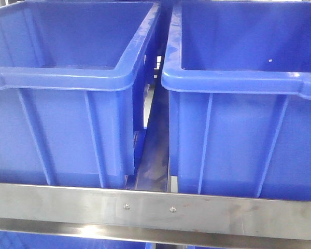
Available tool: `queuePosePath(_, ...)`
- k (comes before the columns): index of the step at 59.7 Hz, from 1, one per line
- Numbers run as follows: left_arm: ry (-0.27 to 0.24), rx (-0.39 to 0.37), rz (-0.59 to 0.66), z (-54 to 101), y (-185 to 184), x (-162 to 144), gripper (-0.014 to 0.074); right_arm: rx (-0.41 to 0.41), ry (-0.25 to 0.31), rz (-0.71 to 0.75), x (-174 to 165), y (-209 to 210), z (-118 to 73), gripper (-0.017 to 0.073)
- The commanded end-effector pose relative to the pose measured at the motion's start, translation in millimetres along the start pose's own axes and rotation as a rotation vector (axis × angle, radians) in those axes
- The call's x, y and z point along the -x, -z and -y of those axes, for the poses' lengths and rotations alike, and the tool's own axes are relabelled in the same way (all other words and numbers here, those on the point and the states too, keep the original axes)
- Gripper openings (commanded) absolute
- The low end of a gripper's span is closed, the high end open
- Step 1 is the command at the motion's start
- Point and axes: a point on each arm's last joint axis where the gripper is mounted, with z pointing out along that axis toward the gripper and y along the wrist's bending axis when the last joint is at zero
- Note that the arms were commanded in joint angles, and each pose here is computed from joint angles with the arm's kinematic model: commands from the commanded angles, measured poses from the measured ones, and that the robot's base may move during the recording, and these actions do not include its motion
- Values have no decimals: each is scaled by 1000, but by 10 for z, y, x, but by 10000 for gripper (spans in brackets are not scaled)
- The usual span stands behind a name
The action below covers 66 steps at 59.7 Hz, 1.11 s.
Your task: Sort and place red and blue blocks on shelf
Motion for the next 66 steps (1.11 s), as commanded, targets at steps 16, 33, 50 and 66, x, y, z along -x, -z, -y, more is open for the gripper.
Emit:
queuePosePath(16,7,-16,59,3,6,-42,146,25,-18,127,-152,-43,32,75)
queuePosePath(33,7,-16,59,3,6,-42,146,25,-12,128,-151,-43,32,75)
queuePosePath(50,7,-16,59,3,6,-42,146,26,-12,131,-148,-42,32,75)
queuePosePath(66,7,-16,59,3,6,-42,134,26,-12,131,-148,-42,32,75)
